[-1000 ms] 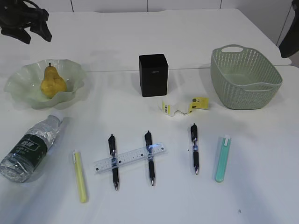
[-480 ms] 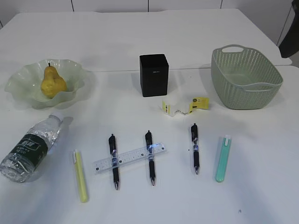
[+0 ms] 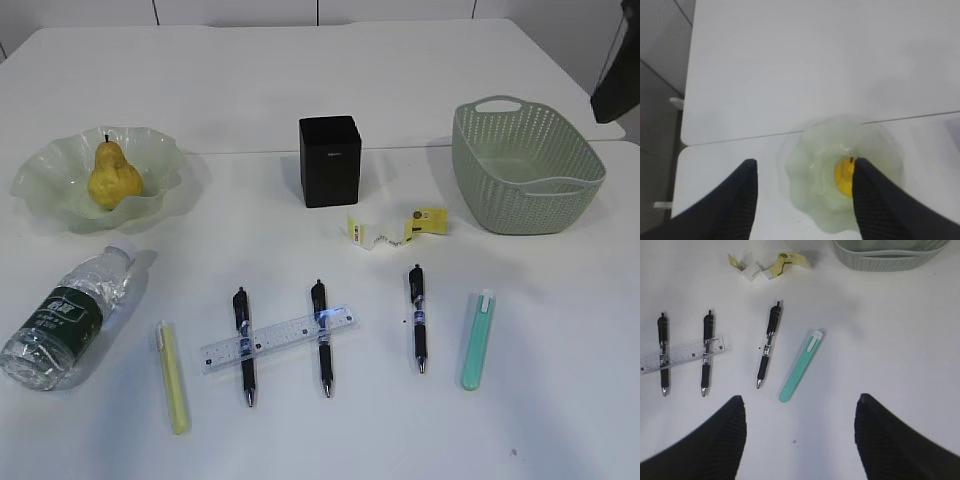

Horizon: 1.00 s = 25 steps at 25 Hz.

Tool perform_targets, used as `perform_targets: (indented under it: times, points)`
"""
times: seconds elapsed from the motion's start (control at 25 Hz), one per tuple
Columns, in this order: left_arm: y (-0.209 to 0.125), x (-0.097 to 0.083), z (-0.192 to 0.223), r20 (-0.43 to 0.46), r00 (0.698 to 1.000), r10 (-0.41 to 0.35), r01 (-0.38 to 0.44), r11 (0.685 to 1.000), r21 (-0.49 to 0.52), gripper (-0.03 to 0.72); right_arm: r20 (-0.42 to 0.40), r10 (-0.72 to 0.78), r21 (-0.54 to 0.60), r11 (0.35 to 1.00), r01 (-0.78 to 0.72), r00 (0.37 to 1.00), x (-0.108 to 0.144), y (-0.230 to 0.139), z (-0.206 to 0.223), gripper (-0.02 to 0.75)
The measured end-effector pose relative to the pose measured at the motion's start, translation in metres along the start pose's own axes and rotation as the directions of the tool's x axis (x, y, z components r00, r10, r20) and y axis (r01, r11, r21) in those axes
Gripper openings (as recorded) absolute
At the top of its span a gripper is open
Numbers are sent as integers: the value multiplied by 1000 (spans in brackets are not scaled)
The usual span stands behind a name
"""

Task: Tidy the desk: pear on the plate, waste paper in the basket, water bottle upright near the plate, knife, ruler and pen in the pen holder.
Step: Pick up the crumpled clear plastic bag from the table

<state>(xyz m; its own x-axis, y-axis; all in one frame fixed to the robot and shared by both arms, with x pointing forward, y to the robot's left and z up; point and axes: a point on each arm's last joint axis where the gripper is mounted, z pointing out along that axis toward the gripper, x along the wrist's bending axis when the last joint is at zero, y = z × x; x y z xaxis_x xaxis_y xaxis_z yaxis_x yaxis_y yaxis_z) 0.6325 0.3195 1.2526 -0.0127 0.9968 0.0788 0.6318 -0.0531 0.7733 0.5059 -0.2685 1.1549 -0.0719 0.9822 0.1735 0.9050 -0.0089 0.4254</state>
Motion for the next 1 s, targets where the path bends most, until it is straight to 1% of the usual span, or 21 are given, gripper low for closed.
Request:
perform_targets:
  times: [0.12,0.24,0.4,0.48,0.56,0.6,0.64,0.72,0.88,0.96,1.0]
  points:
    - [-16,5,-9,-60,998,27,-23,998,67,421,-16,-1,0,1000,1,1000,1,0,0,532]
    - [-36,7,-18,-88,996,15,-3,991,133,419,-20,-4,0,1000,4,1000,2,0,0,532]
    - [-62,5,-27,-87,996,-8,25,979,201,407,-22,-6,0,1000,6,1000,2,0,0,532]
    - [-74,3,-30,-66,998,-22,37,972,230,405,-22,-6,0,1000,6,1000,2,0,0,532]
    - [-85,0,-27,-50,998,-40,51,973,227,404,-22,-8,0,1000,8,1000,2,0,0,532]
    - [-98,-2,-25,-50,996,-69,78,974,212,403,-22,-8,0,1000,8,1000,2,0,0,532]
    - [-98,-2,-25,-50,996,-69,78,974,212,403,-22,-8,0,1000,8,1000,2,0,0,532]
    - [-114,-1,-24,-76,993,-91,104,976,189,403,-22,-8,0,1000,8,1000,2,0,0,532]
    - [-163,-1,-18,-127,984,-122,143,975,172,403,-22,-8,0,1000,8,1000,2,0,0,532]
    - [-189,-4,-16,-121,984,-133,150,977,151,403,-22,-8,0,1000,8,1000,2,0,0,532]
    - [-197,-5,-19,-113,984,-138,151,981,122,403,-22,-8,2,1000,8,1000,2,0,0,532]
